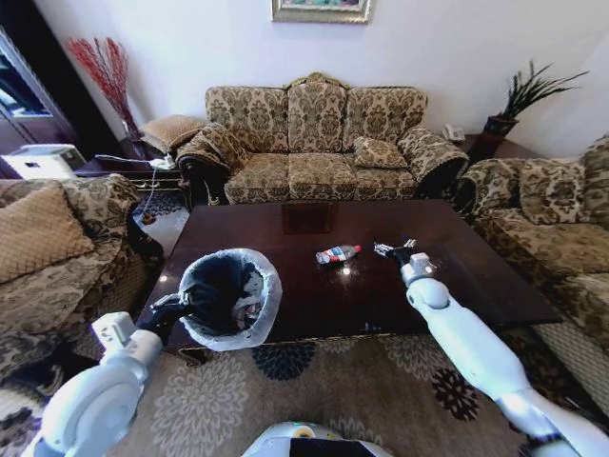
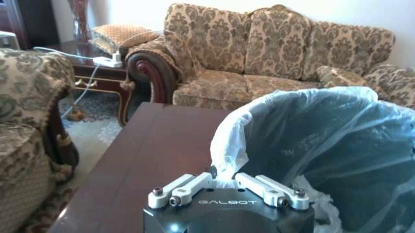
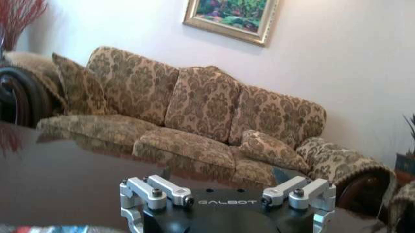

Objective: Move to the front of the table and place the trash on the table into the trash bin.

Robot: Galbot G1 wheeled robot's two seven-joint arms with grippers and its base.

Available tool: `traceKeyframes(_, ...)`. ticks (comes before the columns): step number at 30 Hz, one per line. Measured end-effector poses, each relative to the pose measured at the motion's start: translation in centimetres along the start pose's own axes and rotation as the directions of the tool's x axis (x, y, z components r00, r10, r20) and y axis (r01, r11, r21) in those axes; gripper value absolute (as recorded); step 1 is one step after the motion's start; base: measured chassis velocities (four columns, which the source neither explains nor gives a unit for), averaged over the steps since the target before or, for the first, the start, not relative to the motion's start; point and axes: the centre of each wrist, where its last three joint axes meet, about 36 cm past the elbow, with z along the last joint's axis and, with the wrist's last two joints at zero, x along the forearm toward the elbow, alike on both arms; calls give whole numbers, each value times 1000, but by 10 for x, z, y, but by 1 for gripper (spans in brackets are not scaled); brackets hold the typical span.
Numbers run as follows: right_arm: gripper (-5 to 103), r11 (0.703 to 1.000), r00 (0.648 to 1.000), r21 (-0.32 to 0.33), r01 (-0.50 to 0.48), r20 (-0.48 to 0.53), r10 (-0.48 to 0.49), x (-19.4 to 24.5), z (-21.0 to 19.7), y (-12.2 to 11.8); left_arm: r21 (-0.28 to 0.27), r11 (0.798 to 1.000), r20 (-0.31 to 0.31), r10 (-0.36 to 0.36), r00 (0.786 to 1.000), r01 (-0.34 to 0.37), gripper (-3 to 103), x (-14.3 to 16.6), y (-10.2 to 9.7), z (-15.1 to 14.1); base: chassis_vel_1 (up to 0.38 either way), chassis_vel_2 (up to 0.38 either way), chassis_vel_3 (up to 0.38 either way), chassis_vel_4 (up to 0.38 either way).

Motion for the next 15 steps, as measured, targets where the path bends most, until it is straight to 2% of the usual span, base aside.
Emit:
traceKeyframes(5,100,1000,1000,17,5,1,-5,-23,5,10,0,1000,8,-4,1000,4,0,0,1,0,0,0,0,0)
traceKeyframes(8,101,1000,1000,-9,20,23,-20,-23,2,20,5,1000,13,-2,1000,2,0,-1,0,-1,0,0,0,0)
traceKeyframes(11,90,994,996,-89,68,69,-62,-11,-13,50,11,1000,9,-6,1000,6,0,-3,2,1,0,0,0,0)
traceKeyframes(12,90,994,996,-89,68,69,-62,-11,-13,50,11,1000,9,-6,1000,6,0,-3,2,1,0,0,0,0)
traceKeyframes(13,90,991,996,-110,73,60,-67,-10,-15,56,10,1000,8,-7,1000,7,0,-4,2,2,0,0,0,0)
traceKeyframes(14,82,986,996,-143,88,3,-88,-8,-26,64,9,1000,10,-6,1000,6,0,-5,3,1,0,0,0,0)
traceKeyframes(15,82,986,996,-143,88,3,-88,-8,-26,64,9,1000,10,-6,1000,6,0,-5,3,1,0,0,0,0)
